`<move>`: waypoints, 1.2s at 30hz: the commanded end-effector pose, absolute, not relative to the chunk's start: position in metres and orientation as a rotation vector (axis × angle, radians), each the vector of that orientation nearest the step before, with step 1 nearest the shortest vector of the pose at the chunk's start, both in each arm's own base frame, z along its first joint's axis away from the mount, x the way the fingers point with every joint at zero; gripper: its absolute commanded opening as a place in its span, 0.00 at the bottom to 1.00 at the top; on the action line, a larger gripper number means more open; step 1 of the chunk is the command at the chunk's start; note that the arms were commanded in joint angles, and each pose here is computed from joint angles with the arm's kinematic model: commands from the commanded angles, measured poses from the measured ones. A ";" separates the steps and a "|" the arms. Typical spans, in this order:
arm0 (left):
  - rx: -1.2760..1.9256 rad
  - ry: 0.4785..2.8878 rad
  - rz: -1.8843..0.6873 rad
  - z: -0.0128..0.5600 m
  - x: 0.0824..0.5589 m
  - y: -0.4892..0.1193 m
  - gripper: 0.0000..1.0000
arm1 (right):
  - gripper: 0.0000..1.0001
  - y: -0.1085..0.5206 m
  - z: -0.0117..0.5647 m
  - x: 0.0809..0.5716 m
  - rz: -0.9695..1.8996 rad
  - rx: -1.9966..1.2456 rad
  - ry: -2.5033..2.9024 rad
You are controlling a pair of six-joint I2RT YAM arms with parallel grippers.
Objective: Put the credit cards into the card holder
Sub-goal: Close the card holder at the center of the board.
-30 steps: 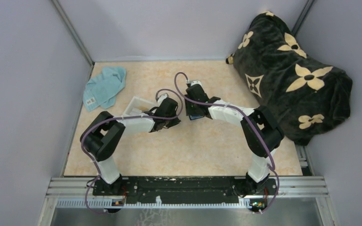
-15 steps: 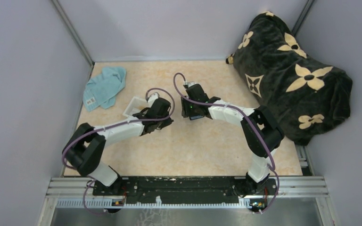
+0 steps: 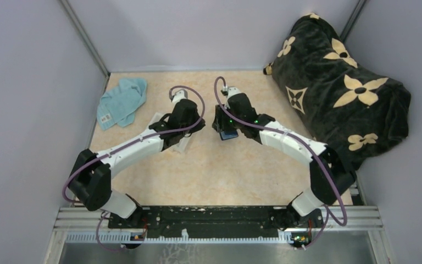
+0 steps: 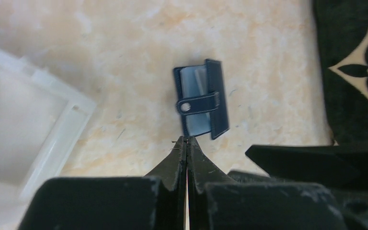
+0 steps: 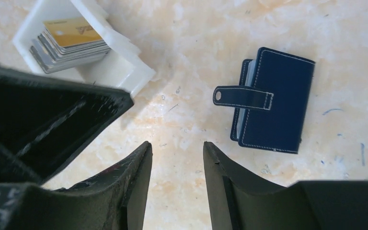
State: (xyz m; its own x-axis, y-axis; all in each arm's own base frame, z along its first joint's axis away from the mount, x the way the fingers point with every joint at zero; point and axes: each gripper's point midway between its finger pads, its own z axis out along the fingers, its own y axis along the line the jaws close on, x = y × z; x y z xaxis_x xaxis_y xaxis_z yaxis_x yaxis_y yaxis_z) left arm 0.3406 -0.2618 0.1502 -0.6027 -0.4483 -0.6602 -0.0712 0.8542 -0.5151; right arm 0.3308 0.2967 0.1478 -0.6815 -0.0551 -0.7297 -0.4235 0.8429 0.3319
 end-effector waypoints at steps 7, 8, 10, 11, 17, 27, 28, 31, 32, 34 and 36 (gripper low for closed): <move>-0.033 2.169 -0.765 0.175 0.379 -0.345 0.06 | 0.55 0.216 0.162 0.358 0.552 -0.018 2.174; -0.013 2.187 -0.774 0.171 0.382 -0.352 0.07 | 0.56 0.209 0.157 0.361 0.543 0.001 2.180; 0.024 2.225 -0.779 0.160 0.386 -0.364 0.07 | 0.61 0.200 0.150 0.367 0.544 0.029 2.186; 0.038 2.242 -0.778 0.154 0.388 -0.369 0.07 | 0.63 0.197 0.145 0.370 0.547 0.041 2.191; 0.086 2.350 -0.713 0.113 0.393 -0.380 0.06 | 0.65 0.191 0.120 0.384 0.617 0.077 2.227; 0.061 2.481 -0.537 0.051 0.377 -0.352 0.05 | 0.66 0.201 0.076 0.398 0.713 0.087 2.299; 0.053 2.485 -0.520 0.048 0.376 -0.347 0.05 | 0.66 0.202 0.073 0.399 0.726 0.087 2.301; 0.038 2.501 -0.480 0.037 0.368 -0.336 0.04 | 0.66 0.204 0.064 0.401 0.747 0.089 2.315; 0.032 2.505 -0.468 0.034 0.367 -0.333 0.04 | 0.66 0.204 0.061 0.401 0.751 0.089 2.322; 0.020 2.516 -0.456 0.029 0.364 -0.328 0.04 | 0.66 0.206 0.056 0.401 0.766 0.089 2.331; 0.016 2.522 -0.456 0.026 0.362 -0.328 0.04 | 0.66 0.208 0.051 0.400 0.794 0.093 2.336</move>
State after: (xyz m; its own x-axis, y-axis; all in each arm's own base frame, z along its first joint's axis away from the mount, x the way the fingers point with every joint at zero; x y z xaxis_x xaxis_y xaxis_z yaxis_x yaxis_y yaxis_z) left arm 0.3710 -0.3391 0.0365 -0.8286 -0.0934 -0.5520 0.1317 0.9258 -0.3544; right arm 0.3869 0.1974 0.0421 -0.7980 0.2450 -0.5506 -0.0931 0.8525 0.5143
